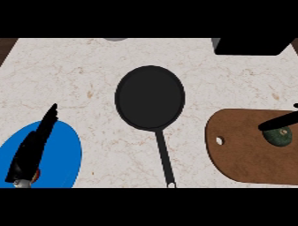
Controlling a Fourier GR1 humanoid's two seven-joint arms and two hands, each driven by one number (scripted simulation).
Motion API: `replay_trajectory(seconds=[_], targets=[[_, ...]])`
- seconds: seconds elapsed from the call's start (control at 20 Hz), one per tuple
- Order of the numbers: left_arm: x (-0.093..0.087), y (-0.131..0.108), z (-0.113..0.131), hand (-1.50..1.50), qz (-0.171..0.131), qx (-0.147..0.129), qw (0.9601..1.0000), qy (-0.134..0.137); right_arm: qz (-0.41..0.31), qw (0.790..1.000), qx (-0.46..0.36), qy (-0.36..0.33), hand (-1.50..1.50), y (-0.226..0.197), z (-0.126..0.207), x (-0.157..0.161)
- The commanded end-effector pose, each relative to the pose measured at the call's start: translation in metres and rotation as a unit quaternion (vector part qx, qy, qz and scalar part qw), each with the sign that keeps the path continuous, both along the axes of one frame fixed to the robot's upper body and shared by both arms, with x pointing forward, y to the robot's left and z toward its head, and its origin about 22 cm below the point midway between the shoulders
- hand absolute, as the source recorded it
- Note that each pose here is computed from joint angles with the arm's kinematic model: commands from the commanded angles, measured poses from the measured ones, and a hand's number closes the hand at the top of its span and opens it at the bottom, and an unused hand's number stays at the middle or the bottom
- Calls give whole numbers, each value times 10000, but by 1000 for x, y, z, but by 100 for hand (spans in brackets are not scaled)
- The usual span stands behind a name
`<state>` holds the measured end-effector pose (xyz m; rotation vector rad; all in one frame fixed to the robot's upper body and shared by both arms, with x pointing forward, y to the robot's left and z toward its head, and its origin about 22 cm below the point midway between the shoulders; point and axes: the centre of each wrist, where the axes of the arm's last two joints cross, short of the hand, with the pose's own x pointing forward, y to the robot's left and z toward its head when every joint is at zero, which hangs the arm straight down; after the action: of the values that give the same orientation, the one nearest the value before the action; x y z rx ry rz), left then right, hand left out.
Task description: Pick the squash from the cutting board and place it in the pan
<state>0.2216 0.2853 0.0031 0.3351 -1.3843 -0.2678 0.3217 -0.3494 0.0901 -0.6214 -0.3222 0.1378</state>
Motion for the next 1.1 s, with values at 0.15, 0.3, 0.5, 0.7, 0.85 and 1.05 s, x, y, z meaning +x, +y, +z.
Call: replay_trajectory(seconds=[0.15, 0.3, 0.5, 0.7, 0.85, 1.05], targets=[[0, 8, 3, 0, 47, -4, 10000, 24, -583, 9956, 13, 733, -150, 13, -17, 10], [4, 7, -2, 0, 43, -51, 9999, 75, -544, 9955, 31, 779, -150, 1, -23, 5], [-2, 9, 2, 0, 47, -73, 9999, 97, -576, 9951, -18, 800, -150, -2, -38, 2], [2, -11, -9, 0, 19, 24, 10000, 31, -621, 9962, 116, 601, -150, 4, -48, 4], [1, 8, 13, 0, -5, -26, 10000, 88, -727, 9970, -102, 235, 150, -6, -57, 3], [-3, -9, 5, 0, 21, -51, 10000, 8, -741, 9971, 90, 176, 150, 12, -66, -6]])
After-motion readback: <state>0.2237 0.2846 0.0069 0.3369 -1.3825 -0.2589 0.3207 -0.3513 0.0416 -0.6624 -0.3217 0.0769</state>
